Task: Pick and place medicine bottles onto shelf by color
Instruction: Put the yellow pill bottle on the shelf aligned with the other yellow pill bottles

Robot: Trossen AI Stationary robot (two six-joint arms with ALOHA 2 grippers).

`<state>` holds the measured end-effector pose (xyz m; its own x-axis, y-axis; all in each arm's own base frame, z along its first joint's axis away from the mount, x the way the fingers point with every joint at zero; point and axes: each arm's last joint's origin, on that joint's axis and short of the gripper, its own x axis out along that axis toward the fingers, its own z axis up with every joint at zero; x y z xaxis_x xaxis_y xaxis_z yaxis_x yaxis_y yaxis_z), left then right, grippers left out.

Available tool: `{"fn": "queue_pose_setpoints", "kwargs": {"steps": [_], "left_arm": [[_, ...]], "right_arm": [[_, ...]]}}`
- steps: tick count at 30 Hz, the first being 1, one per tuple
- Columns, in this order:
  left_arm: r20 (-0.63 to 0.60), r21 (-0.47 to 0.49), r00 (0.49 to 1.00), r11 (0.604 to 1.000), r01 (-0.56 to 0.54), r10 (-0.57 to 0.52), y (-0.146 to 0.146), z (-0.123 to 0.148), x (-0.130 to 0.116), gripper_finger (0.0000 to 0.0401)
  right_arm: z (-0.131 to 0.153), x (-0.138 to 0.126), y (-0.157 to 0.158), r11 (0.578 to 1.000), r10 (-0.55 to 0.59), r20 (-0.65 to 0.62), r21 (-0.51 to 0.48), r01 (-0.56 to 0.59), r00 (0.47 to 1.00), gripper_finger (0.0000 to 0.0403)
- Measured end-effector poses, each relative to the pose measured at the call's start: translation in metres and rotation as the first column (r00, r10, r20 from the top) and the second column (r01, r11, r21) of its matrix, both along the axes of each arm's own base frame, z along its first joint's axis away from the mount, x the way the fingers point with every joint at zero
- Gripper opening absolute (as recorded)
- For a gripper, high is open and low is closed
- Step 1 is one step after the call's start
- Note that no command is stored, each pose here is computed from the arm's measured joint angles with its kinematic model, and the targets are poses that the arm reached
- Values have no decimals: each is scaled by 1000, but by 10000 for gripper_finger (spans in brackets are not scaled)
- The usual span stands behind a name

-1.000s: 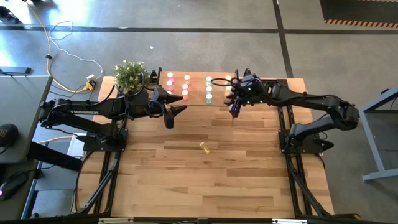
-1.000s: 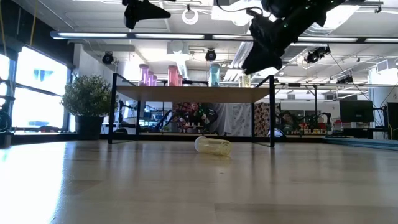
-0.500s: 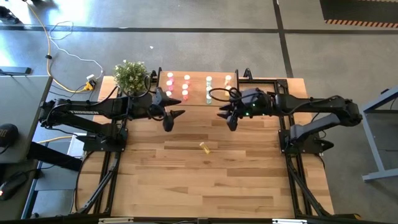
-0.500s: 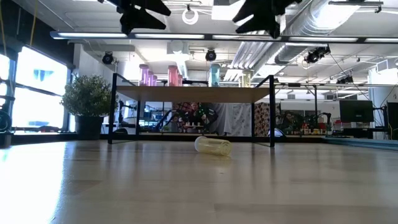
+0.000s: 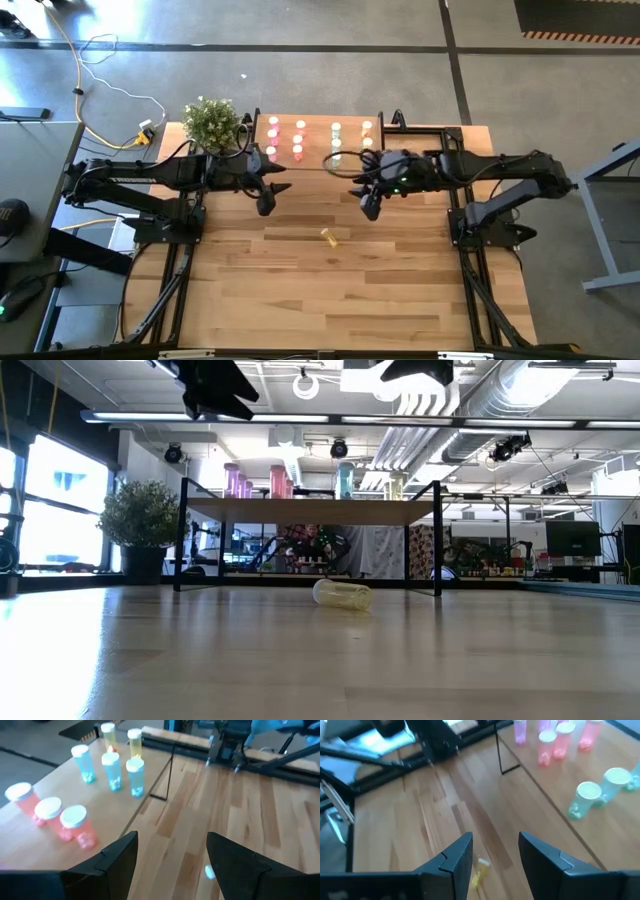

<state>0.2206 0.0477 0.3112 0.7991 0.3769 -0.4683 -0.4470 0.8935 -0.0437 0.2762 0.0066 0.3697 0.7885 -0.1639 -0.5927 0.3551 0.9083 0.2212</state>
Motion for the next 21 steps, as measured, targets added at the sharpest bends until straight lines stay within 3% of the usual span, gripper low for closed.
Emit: {"fn": "queue_pose_setpoints", "kwargs": {"steps": [6,13,21], "left_arm": [[-119,-21,993,1000,-3,0,-2,2,-11,227],[-219,-81,976,997,-12,-6,-5,-4,-22,227],[-248,-75,969,997,-24,5,-5,-6,-24,227]], "right_arm": [[0,26,3,1000,8,-148,-1,-8,989,149],[-21,63,8,996,60,-261,78,-41,963,153],[-56,91,12,980,97,-344,198,-29,934,204]]}}
